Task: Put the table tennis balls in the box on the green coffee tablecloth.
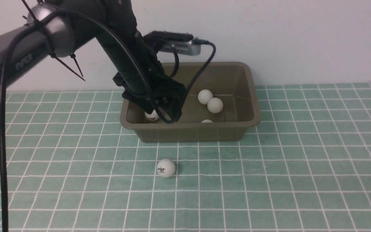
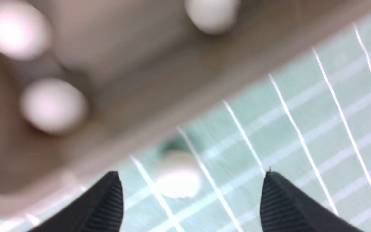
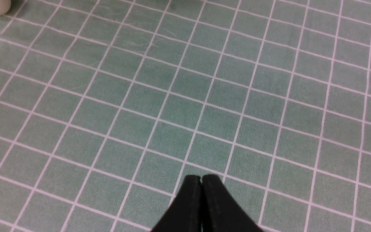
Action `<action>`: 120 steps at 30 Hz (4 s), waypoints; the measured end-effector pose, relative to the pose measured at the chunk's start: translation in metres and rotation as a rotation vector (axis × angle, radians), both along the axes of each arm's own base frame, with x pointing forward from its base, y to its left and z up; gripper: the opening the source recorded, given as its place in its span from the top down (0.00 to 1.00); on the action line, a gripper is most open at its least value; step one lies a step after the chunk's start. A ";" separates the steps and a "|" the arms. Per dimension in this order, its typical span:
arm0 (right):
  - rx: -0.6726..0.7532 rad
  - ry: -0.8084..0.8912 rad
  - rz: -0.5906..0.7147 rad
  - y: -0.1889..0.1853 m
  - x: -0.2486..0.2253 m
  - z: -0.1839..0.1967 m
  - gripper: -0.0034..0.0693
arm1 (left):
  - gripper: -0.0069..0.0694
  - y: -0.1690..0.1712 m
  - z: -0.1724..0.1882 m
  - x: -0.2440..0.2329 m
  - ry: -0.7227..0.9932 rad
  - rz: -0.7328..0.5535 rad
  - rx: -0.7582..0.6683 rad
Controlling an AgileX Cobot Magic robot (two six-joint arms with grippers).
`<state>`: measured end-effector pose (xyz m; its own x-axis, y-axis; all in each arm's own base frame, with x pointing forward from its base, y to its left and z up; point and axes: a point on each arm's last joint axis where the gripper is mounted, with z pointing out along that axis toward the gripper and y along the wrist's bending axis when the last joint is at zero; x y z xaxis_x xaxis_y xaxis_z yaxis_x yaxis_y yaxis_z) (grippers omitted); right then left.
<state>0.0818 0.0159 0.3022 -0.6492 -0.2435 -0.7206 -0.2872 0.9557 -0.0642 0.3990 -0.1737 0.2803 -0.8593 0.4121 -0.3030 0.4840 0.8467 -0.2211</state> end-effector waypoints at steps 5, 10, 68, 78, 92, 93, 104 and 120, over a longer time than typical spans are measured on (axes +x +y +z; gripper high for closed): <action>0.000 0.002 0.000 0.000 0.000 0.000 0.98 | 0.24 -0.018 -0.021 -0.023 0.090 -0.044 0.030; 0.000 0.005 0.001 0.000 0.000 0.000 0.98 | 0.24 -0.029 -0.052 -0.046 0.172 -0.107 0.132; 0.013 -0.023 -0.002 0.001 0.001 0.002 0.98 | 0.45 -0.031 -0.015 -0.018 -0.057 -0.126 0.200; 0.018 -0.024 -0.001 0.001 0.002 0.002 0.98 | 0.45 -0.040 0.003 0.023 -0.419 -0.154 0.207; 0.027 -0.024 0.000 0.002 0.001 0.002 0.98 | 0.25 -0.029 -0.054 0.063 -0.436 -0.048 0.181; 0.027 -0.024 0.000 0.002 0.001 0.002 0.98 | 0.23 -0.029 -0.054 0.063 -0.434 -0.046 0.178; 0.033 -0.022 -0.002 0.002 0.001 0.002 0.98 | 0.55 -0.010 0.004 0.035 -0.383 -0.040 0.269; 0.034 -0.016 -0.001 0.002 0.001 0.002 0.98 | 0.92 0.027 0.143 -0.129 -0.721 -0.022 -0.160</action>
